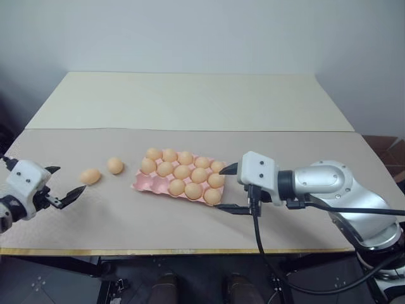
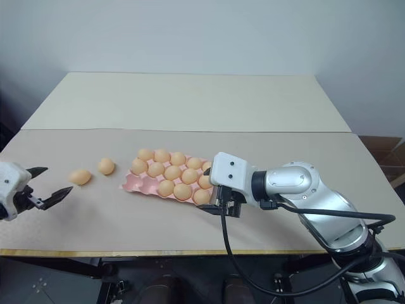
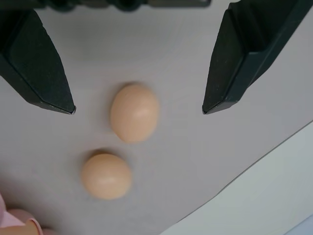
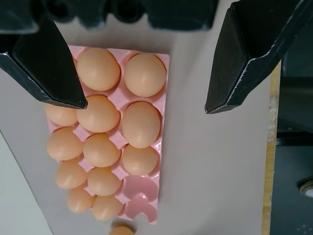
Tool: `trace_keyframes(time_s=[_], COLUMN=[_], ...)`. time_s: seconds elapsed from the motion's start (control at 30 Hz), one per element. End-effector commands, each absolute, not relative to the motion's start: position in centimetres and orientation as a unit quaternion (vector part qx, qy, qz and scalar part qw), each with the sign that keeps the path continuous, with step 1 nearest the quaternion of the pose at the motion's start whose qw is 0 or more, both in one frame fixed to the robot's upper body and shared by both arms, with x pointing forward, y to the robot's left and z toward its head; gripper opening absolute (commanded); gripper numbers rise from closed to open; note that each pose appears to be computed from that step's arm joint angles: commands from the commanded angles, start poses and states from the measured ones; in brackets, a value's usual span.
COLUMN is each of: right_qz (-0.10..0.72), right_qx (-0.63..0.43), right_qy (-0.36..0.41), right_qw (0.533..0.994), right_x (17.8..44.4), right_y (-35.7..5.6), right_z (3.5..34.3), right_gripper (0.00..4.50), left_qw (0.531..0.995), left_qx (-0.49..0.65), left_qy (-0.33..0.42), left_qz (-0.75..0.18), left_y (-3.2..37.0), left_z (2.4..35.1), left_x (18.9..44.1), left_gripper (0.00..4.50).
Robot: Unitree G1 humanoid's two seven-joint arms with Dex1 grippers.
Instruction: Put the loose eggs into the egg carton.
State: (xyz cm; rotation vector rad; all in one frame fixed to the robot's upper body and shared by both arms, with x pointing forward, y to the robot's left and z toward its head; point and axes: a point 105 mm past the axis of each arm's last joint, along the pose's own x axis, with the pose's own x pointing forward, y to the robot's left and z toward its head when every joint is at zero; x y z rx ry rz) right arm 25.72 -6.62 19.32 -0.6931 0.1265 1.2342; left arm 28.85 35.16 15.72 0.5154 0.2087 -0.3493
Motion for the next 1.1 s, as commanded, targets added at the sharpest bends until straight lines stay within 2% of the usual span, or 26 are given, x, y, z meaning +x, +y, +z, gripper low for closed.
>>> trace_keyframes(time_s=[0.03,0.43,0.53,0.73,0.77,0.93,1.1], right_qz=[0.554,0.531,0.527,0.517,0.516,0.514,0.507], right_qx=[-0.333,-0.326,-0.324,-0.324,-0.324,-0.323,-0.324], right_qy=[0.047,0.052,0.052,0.053,0.053,0.051,0.050], right_qw=[0.762,0.781,0.784,0.791,0.791,0.793,0.797], right_x=[25.7,26.1,26.2,26.4,26.4,26.4,26.3], right_y=[-6.9,-7.1,-7.1,-7.1,-7.1,-7.1,-7.3], right_z=[19.9,19.7,19.8,19.7,19.7,19.7,19.7], right_gripper=[4.48,4.48,4.50,4.50,4.50,4.50,4.50], left_qw=[0.943,0.947,0.942,0.938,0.938,0.931,0.922], left_qx=[0.261,0.214,0.208,0.209,0.211,0.250,0.257], left_qy=[0.097,0.147,0.168,0.180,0.183,0.157,0.117], left_qz=[-0.180,-0.188,-0.203,-0.207,-0.207,-0.216,-0.265], left_y=[35.1,35.2,35.0,35.0,35.1,34.9,33.6], left_z=[15.8,13.1,12.5,12.1,12.0,13.2,17.4], left_x=[30.0,33.3,33.4,33.3,33.3,32.3,29.6], left_gripper=[4.50,4.50,3.91,1.93,1.74,1.67,1.67])
